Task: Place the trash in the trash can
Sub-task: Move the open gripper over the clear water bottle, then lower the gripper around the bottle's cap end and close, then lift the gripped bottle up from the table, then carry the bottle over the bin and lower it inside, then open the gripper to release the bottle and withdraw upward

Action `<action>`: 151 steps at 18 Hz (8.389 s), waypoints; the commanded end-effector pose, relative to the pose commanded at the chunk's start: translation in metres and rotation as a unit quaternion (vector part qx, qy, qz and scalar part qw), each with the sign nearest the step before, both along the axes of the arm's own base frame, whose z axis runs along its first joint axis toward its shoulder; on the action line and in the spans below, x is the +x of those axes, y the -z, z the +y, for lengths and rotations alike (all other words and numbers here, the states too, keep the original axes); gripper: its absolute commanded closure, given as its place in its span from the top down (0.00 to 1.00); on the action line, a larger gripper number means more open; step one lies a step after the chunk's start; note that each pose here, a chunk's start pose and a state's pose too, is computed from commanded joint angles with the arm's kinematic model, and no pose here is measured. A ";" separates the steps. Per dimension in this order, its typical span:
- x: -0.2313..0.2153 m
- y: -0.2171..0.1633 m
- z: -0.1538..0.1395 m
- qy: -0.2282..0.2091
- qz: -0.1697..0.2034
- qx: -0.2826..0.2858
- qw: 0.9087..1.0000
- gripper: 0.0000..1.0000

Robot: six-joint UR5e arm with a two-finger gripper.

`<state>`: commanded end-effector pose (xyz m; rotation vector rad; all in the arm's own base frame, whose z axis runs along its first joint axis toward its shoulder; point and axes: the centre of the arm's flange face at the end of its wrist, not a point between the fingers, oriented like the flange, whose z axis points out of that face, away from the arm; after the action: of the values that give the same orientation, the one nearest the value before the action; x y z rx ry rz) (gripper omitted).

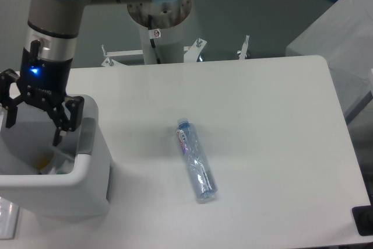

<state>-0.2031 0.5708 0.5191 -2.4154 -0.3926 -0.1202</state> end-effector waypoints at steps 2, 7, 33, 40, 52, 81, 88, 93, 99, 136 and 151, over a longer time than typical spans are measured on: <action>-0.057 -0.002 -0.028 -0.074 -0.023 0.004 0.997 1.00; -0.150 0.033 -0.086 -0.171 -0.044 -0.023 0.984 1.00; -0.225 0.288 -0.030 -0.156 -0.057 -0.243 0.956 1.00; -0.216 0.315 -0.024 -0.149 -0.063 -0.263 0.951 1.00; -0.219 0.340 -0.022 -0.149 -0.073 -0.274 0.947 0.89; -0.217 0.084 -0.014 -0.168 0.054 -0.086 0.981 0.61; -0.171 -0.048 -0.024 -0.134 0.050 0.083 0.986 0.61; -0.095 -0.077 -0.009 -0.068 0.038 0.114 0.990 0.61; -0.025 -0.090 0.012 -0.022 0.028 0.126 0.991 0.60; 0.022 -0.003 0.089 0.030 -0.022 0.070 0.997 0.80; -0.101 -0.009 0.027 -0.049 0.067 0.037 0.996 1.00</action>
<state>-0.3040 0.5975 0.5279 -2.3114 -0.4366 0.0686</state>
